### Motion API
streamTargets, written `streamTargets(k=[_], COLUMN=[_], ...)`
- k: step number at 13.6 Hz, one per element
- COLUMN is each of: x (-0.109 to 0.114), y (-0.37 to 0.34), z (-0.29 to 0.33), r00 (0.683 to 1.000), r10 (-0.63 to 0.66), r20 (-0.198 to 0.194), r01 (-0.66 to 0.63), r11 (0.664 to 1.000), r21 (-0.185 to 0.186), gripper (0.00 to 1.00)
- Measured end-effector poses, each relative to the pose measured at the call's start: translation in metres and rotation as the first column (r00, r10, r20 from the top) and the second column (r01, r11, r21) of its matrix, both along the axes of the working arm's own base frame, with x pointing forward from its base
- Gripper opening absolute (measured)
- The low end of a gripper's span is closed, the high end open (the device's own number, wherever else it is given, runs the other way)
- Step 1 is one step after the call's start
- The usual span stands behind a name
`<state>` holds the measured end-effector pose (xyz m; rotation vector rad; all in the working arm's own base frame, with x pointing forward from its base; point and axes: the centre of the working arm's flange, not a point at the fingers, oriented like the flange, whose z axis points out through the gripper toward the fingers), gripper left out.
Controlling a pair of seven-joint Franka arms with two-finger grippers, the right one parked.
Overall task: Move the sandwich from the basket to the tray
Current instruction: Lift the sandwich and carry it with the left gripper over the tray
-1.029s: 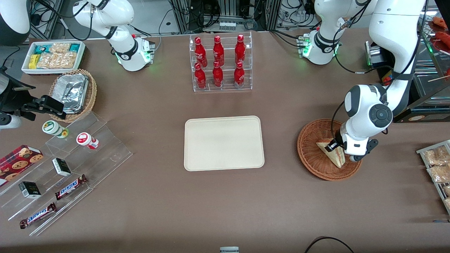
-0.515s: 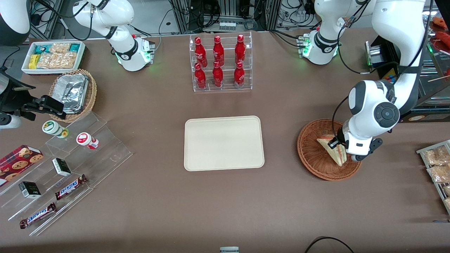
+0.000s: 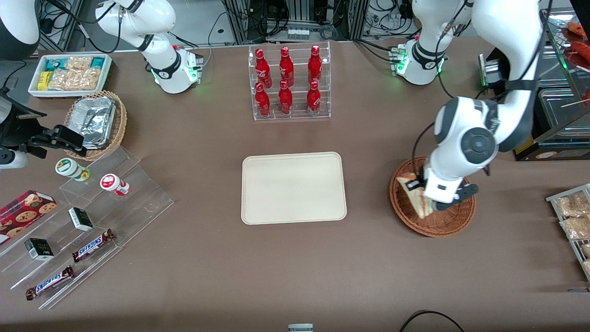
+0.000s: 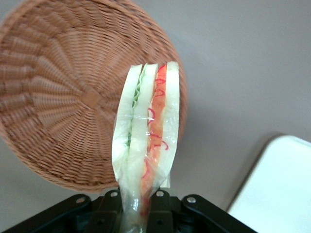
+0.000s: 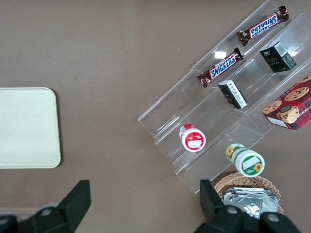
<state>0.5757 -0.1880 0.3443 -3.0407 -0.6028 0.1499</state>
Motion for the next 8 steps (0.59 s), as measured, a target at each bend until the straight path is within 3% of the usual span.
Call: streamTargets(k=[8], x=[-0.029], y=[-0.195], z=[-0.035], r00=[0.968], r10=[-0.252], r20=[0.012], r01=[0.252], r11=[0.967], r21=[-0.022], gripper=[0.17])
